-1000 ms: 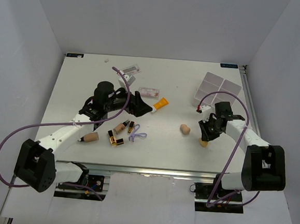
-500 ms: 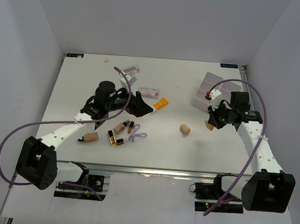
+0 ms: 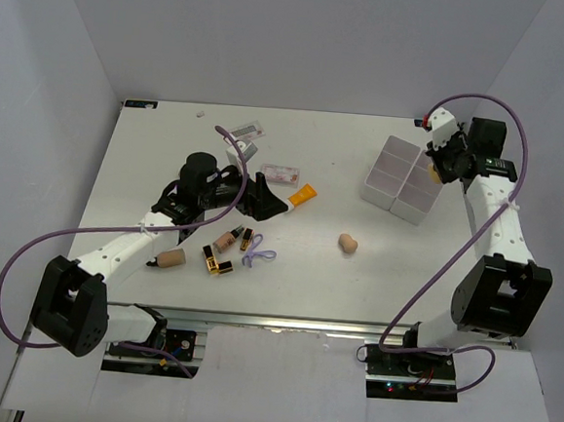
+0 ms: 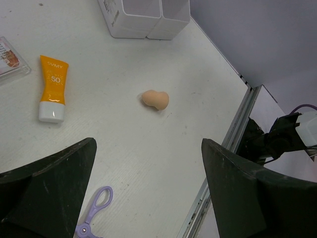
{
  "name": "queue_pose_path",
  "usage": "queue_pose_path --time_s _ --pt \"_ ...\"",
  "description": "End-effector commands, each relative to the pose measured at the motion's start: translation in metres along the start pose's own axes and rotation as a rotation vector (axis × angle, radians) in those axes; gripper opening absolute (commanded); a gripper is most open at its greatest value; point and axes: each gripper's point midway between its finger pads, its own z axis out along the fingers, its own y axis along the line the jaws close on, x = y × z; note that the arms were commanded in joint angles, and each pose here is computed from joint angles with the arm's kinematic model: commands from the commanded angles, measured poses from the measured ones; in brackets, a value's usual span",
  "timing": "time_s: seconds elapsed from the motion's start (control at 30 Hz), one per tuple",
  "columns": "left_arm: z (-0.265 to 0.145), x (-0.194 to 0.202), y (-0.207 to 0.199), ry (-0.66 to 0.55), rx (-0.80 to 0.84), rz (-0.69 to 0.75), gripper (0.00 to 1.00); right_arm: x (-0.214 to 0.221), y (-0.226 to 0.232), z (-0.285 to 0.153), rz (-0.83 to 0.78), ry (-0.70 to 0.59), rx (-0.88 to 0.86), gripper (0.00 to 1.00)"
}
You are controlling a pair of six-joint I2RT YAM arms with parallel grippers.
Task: Organize the makeup
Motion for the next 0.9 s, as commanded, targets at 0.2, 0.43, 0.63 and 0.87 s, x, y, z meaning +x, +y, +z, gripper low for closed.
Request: queue_pose_path --time_s 0.2,0.43,0.63,0.87 --pt "0.002 -0.014 -0.006 -0.014 0.018 0.030 0.98 -0.022 -0.059 0.041 -0.161 -0.042 0.152 0.08" --pt "0.004 -0.011 -0.004 -0.005 0.014 0.029 0.98 -0.014 -0.062 0.066 -0.208 -0.035 0.141 0.09" --pt "0.005 -0.010 -0.003 0.000 0.013 0.028 0.98 -0.001 -0.068 0.079 -0.246 0.006 0.166 0.11" --pt "0.006 -0.008 -0.001 0.005 0.009 0.028 0.98 0.008 -0.065 0.087 -0.240 0.028 0.150 0.25"
